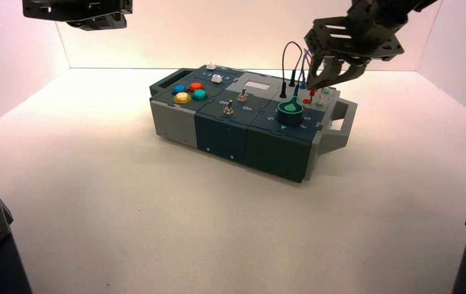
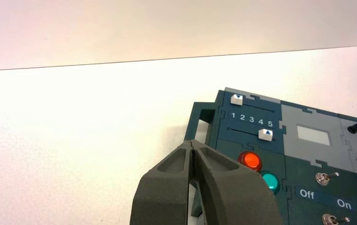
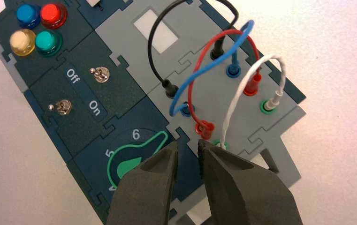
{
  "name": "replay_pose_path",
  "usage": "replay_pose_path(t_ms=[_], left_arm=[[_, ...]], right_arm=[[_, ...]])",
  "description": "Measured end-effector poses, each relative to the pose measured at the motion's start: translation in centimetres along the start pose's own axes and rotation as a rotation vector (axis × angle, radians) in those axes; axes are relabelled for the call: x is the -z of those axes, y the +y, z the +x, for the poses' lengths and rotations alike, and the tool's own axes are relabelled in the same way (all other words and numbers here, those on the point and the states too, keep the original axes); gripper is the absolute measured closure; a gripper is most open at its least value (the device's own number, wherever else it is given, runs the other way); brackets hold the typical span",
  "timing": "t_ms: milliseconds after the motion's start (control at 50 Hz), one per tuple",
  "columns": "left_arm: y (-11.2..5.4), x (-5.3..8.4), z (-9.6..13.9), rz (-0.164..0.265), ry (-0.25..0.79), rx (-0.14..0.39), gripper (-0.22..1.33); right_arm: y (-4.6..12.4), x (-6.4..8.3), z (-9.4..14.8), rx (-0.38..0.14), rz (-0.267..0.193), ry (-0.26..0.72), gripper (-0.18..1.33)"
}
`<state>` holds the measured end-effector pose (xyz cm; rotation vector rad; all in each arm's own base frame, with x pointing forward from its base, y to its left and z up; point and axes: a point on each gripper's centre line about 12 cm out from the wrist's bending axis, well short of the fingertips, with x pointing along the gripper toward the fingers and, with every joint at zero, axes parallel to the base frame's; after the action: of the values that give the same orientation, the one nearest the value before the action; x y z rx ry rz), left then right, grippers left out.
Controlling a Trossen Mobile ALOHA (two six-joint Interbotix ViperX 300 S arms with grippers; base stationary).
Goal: Insert the red wire.
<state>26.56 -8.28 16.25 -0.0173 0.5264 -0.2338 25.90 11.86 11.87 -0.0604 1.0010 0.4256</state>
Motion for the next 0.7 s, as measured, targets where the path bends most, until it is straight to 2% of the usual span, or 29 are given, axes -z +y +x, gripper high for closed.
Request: replay_pose_path(t_ms=[180,700], left_arm=[[0.0,0.0,0.0,-0.001,0.000,0.000,1.27],[0.0,0.0,0.0,-0.001,0.002,0.000,1.28]], right_arm=[[-0.9,0.1,-0.6,0.019,0.025,-0.017,0.62],[-1.3,-0.3,-0.1,0.039,0.028,-0.030,0.62]])
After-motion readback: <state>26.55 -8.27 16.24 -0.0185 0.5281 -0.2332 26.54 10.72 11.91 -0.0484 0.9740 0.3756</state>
